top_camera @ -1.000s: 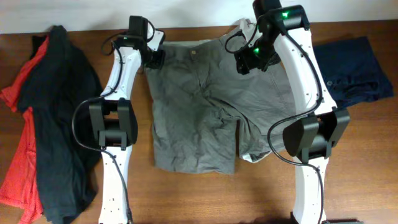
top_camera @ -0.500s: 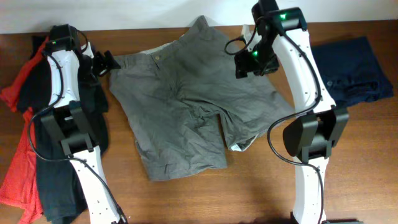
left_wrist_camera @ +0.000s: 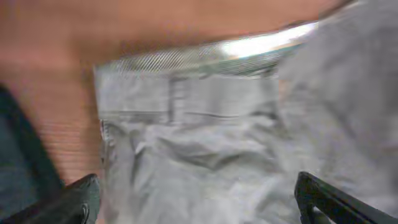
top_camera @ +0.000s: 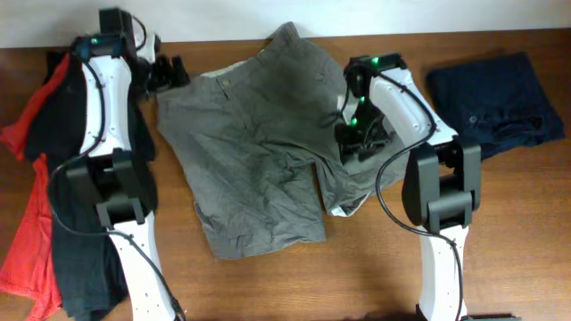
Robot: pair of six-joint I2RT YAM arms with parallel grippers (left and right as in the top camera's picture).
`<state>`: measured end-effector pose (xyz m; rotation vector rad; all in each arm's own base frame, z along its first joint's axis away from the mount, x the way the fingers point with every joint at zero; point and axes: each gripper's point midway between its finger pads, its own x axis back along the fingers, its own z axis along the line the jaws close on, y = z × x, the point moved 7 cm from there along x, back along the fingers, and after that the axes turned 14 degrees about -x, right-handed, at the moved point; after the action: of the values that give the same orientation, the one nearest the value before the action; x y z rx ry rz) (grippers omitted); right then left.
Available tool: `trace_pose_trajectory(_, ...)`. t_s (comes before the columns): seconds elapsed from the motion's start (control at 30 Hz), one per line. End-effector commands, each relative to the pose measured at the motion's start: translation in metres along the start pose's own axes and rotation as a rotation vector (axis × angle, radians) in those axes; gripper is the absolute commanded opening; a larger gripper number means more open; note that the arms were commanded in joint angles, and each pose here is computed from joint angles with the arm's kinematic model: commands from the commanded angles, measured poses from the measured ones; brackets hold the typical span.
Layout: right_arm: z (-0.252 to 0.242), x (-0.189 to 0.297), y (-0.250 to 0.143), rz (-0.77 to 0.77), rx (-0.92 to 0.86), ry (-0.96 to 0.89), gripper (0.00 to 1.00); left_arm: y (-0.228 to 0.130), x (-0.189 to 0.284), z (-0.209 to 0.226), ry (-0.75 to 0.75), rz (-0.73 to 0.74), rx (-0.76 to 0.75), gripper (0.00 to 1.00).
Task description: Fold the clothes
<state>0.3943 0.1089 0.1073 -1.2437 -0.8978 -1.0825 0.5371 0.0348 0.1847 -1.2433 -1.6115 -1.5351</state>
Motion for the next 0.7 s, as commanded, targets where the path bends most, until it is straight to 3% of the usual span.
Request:
trace_pose_trajectory(0.0,0.003,-0.023,-0.007,0.039,0.006,-0.005,0.39,0.016,0.053,-0.024,0.032,-0.099,-0.194,0.99)
trace_pose_trajectory(0.3,-0.022,-0.074,0.007,-0.053,-0.068,-0.08,0.39,0.022,0.057,-0.056,0.027,-0.11,-0.433,0.99)
trace_pose_trajectory(0.47,-0.066,-0.085,0.044,-0.266,-0.18,-0.068,0.3,0.022,0.054,-0.065,0.047,-0.096,-0.498,0.99)
trace_pose_trajectory(0.67,-0.111,-0.053,0.103,-0.616,-0.256,0.007,0.3,0.023,0.053,-0.068,0.052,-0.095,-0.505,0.99)
